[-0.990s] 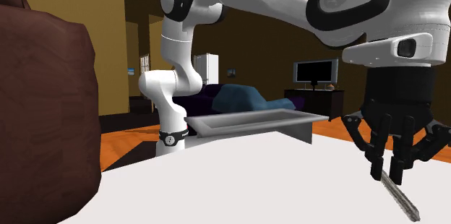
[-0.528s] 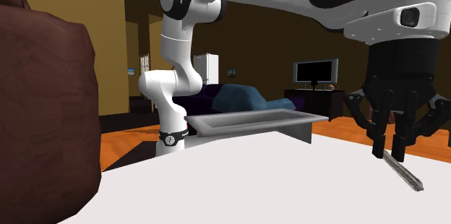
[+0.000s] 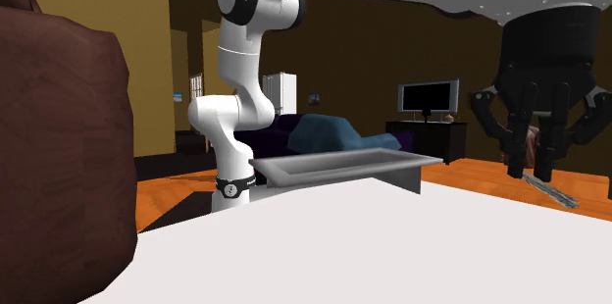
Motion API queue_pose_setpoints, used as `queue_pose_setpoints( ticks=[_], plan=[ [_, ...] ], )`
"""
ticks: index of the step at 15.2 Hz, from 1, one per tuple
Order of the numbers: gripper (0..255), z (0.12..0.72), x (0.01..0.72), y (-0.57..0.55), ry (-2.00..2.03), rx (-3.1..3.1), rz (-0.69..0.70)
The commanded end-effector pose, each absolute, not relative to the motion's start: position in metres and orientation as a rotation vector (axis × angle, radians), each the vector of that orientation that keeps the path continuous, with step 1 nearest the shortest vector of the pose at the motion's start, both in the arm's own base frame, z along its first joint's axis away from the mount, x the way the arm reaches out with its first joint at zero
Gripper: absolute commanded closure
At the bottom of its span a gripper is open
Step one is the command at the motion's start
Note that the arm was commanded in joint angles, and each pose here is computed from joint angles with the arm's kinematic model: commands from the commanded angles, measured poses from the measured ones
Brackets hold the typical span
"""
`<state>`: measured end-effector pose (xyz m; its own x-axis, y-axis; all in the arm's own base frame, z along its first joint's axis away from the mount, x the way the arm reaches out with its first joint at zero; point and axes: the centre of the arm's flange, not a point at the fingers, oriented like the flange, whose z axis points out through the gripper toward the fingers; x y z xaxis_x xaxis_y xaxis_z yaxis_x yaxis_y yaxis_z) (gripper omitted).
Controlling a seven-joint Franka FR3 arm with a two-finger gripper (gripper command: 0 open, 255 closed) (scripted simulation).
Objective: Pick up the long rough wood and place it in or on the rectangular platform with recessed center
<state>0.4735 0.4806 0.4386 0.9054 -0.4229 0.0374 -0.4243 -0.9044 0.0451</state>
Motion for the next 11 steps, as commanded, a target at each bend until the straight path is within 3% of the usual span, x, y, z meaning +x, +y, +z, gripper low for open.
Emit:
queue_pose_setpoints(
  ticks=[1,7,11],
  plan=[
    [255,0.449,0.474,0.481,-0.671,3.015,0.041],
    [255,0.477,0.474,0.481,-0.671,3.015,0.041],
    [255,0.479,0.429,0.452,-0.671,3.015,0.041]
  ],
)
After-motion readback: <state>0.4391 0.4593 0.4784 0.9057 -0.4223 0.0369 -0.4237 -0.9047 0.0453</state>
